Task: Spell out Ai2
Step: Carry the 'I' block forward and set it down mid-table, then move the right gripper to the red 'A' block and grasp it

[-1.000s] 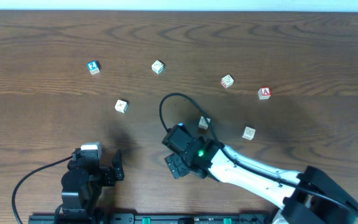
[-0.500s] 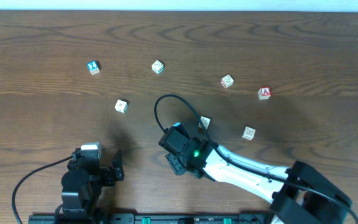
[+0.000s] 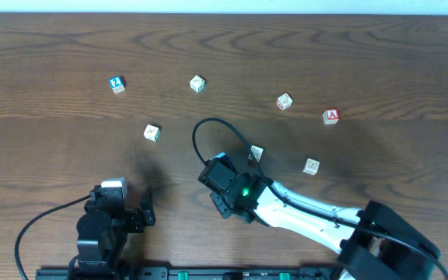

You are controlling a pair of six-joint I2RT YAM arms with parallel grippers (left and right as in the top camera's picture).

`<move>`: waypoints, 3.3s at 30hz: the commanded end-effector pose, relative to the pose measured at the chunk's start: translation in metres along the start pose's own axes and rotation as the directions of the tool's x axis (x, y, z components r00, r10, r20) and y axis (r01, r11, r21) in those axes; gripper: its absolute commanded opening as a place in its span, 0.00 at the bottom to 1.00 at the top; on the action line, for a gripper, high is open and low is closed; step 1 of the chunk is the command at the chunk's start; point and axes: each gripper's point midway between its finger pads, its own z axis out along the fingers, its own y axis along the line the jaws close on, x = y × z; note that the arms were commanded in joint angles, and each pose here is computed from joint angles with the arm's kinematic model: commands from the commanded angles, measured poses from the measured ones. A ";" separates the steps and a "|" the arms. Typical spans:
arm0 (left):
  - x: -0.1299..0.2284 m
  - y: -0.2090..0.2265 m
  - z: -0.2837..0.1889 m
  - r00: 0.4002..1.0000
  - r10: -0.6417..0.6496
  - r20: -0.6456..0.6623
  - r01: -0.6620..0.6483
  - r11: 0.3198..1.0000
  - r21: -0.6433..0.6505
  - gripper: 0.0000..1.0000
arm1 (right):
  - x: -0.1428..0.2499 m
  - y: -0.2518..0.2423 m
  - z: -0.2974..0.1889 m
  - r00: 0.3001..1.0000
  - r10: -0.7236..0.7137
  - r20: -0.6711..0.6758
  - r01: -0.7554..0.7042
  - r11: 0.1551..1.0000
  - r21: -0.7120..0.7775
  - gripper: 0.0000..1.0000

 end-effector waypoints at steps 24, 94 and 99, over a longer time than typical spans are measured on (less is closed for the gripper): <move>0.001 0.001 0.001 1.000 0.009 0.001 -0.009 1.000 -0.004 0.95 | -0.171 -0.075 -0.021 0.897 0.437 0.061 -0.441 0.893 0.087 0.02; 0.001 0.001 0.001 1.000 0.009 0.001 -0.009 1.000 -0.004 0.95 | -0.184 -0.112 0.014 0.862 0.506 0.012 -0.502 0.852 0.145 0.99; 0.001 0.001 0.001 1.000 0.009 0.001 -0.009 1.000 -0.004 0.95 | -0.230 -0.135 -0.083 0.892 0.434 0.127 -0.449 0.882 0.140 0.99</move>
